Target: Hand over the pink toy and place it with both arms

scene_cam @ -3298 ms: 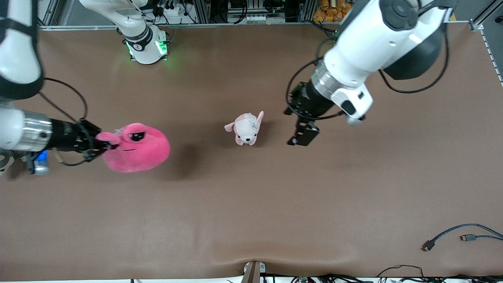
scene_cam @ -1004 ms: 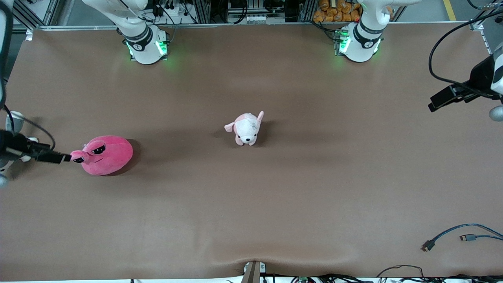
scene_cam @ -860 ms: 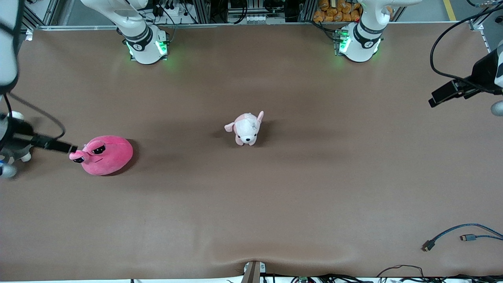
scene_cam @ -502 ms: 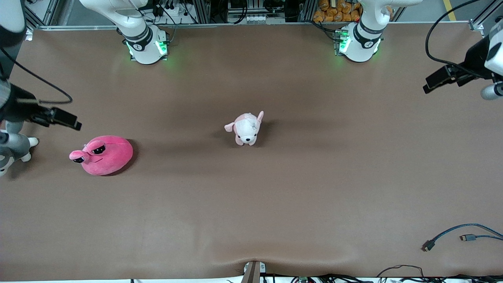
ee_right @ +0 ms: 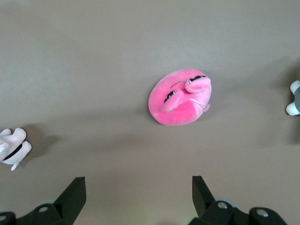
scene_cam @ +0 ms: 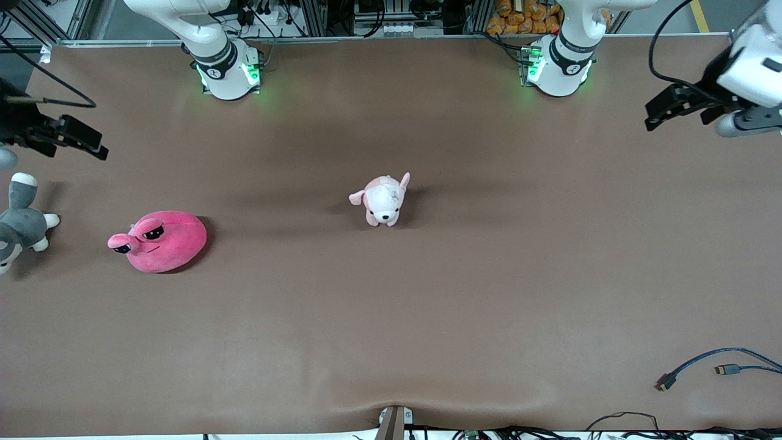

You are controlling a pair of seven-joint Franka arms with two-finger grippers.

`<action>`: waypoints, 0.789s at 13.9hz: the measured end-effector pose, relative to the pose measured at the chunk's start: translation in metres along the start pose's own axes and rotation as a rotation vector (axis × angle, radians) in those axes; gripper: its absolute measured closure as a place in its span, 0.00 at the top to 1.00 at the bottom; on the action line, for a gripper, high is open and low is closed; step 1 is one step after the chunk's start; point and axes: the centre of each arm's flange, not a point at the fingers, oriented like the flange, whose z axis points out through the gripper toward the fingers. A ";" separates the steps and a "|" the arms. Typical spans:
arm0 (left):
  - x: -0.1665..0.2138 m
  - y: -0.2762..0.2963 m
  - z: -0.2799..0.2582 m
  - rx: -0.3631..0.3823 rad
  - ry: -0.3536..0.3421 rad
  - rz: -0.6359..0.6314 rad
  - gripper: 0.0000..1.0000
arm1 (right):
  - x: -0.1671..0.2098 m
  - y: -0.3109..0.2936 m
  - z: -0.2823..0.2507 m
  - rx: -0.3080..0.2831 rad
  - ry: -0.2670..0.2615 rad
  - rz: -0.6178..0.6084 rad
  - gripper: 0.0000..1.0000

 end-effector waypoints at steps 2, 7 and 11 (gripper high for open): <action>0.001 -0.003 0.001 0.003 -0.001 -0.004 1.00 | -0.006 0.009 -0.001 0.001 -0.016 0.014 1.00; 0.009 -0.023 -0.003 -0.003 0.014 0.009 1.00 | -0.007 0.013 -0.001 0.000 -0.025 0.025 1.00; 0.013 -0.019 -0.006 -0.012 0.021 0.017 1.00 | -0.007 0.013 -0.001 0.000 -0.025 0.026 1.00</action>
